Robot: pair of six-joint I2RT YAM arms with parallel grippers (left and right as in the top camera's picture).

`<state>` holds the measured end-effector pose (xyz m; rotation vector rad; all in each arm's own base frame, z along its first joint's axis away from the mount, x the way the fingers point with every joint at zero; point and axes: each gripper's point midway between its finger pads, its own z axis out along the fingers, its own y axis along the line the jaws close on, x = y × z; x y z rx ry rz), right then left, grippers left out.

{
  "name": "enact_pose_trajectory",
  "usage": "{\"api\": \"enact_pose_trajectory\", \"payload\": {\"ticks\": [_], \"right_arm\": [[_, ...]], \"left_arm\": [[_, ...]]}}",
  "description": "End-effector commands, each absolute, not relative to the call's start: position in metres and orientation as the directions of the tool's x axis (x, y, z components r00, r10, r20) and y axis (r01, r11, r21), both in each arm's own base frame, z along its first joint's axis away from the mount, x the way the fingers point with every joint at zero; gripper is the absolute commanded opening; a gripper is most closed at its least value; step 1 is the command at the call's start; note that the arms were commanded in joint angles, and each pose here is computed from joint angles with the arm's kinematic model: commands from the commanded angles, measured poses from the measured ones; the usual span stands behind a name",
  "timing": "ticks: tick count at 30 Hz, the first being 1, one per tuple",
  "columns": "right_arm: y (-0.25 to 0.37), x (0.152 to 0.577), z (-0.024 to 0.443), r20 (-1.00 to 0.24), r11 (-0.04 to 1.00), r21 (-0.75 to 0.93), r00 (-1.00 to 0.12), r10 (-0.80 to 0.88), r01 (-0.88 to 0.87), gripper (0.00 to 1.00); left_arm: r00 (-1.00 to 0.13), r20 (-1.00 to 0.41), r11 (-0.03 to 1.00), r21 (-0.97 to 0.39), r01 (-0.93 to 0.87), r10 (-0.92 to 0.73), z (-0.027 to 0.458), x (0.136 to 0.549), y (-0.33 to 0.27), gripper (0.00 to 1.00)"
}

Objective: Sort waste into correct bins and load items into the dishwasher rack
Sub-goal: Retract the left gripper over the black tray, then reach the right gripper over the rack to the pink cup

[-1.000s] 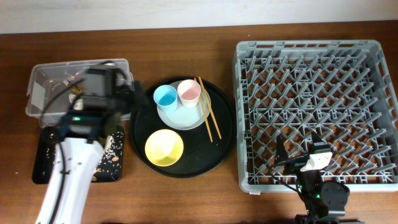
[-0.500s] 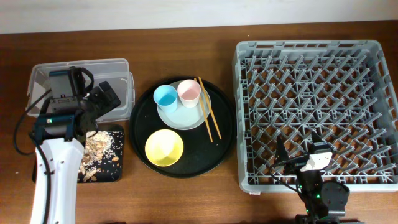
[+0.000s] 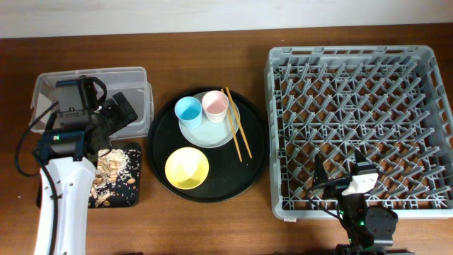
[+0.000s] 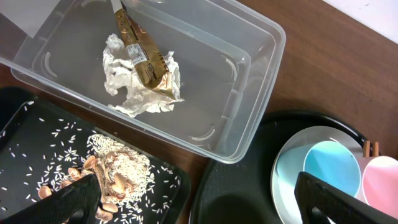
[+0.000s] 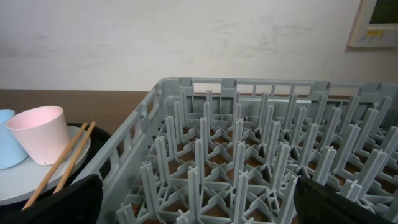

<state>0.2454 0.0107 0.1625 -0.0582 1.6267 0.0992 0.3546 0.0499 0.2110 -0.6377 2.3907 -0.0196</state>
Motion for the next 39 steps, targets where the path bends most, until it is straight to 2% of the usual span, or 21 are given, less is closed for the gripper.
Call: {"api": "enact_pose_trajectory", "payload": {"ticks": [1,5,8,11,14,16,19,21,24,29,31,34,39], "right_arm": [[0.010,0.246,0.163,-0.999,0.995,0.014,-0.049,0.009,-0.096,0.98],[0.007,0.246,0.170,-1.000,0.997,0.008,-0.020,0.007,-0.081,0.98],[0.030,0.242,0.179,-0.999,0.976,0.042,0.003,0.044,-0.214,0.98],[0.030,0.239,0.191,-0.998,0.975,0.069,-0.026,0.065,-0.211,0.98],[0.031,0.234,0.228,-0.990,0.974,0.101,-0.122,0.077,-0.204,0.98],[0.030,0.237,0.248,-0.970,0.973,0.131,-0.228,0.086,-0.191,0.98],[0.030,0.245,0.278,-0.893,0.970,0.185,-0.440,0.098,-0.158,0.98],[0.029,0.250,0.299,-0.797,0.967,0.226,-0.593,0.113,-0.120,0.98],[0.028,0.268,0.323,-0.709,0.963,0.253,-0.694,0.123,-0.088,0.98],[0.036,0.306,0.326,-0.643,0.941,0.319,-0.755,0.126,-0.115,0.99],[0.048,0.321,0.316,-0.619,0.917,0.367,-0.777,0.115,-0.156,0.91],[0.070,0.344,0.290,-0.590,0.907,0.342,-0.807,0.004,-0.246,0.76],[0.132,0.376,0.241,-0.586,0.829,0.242,-0.757,-0.290,-0.505,0.60]], "left_arm": [[-0.657,-0.608,0.884,-0.183,-0.431,-0.446,0.220,0.357,0.050,0.99],[-0.657,-0.608,0.884,-0.183,-0.431,-0.446,0.220,0.357,0.050,0.99],[-0.657,-0.608,0.883,-0.183,-0.431,-0.446,0.220,0.357,0.050,0.99],[-0.657,-0.608,0.884,-0.183,-0.431,-0.446,0.220,0.357,0.050,0.99],[-0.657,-0.608,0.884,-0.183,-0.431,-0.446,0.220,0.357,0.050,0.99],[-0.657,-0.608,0.884,-0.183,-0.431,-0.446,0.220,0.357,0.050,0.99],[-0.657,-0.608,0.883,-0.183,-0.431,-0.446,0.220,0.357,0.050,0.99],[-0.657,-0.608,0.883,-0.183,-0.431,-0.446,0.220,0.357,0.050,0.99],[-0.657,-0.608,0.884,-0.183,-0.431,-0.446,0.220,0.357,0.050,0.99],[-0.657,-0.608,0.884,-0.183,-0.431,-0.446,0.220,0.357,0.050,0.99],[-0.657,-0.608,0.884,-0.183,-0.431,-0.446,0.220,0.357,0.050,0.99],[-0.657,-0.608,0.883,-0.183,-0.431,-0.446,0.220,0.357,0.050,0.99],[-0.657,-0.608,0.883,-0.183,-0.431,-0.446,0.220,0.357,0.050,0.99]]}}
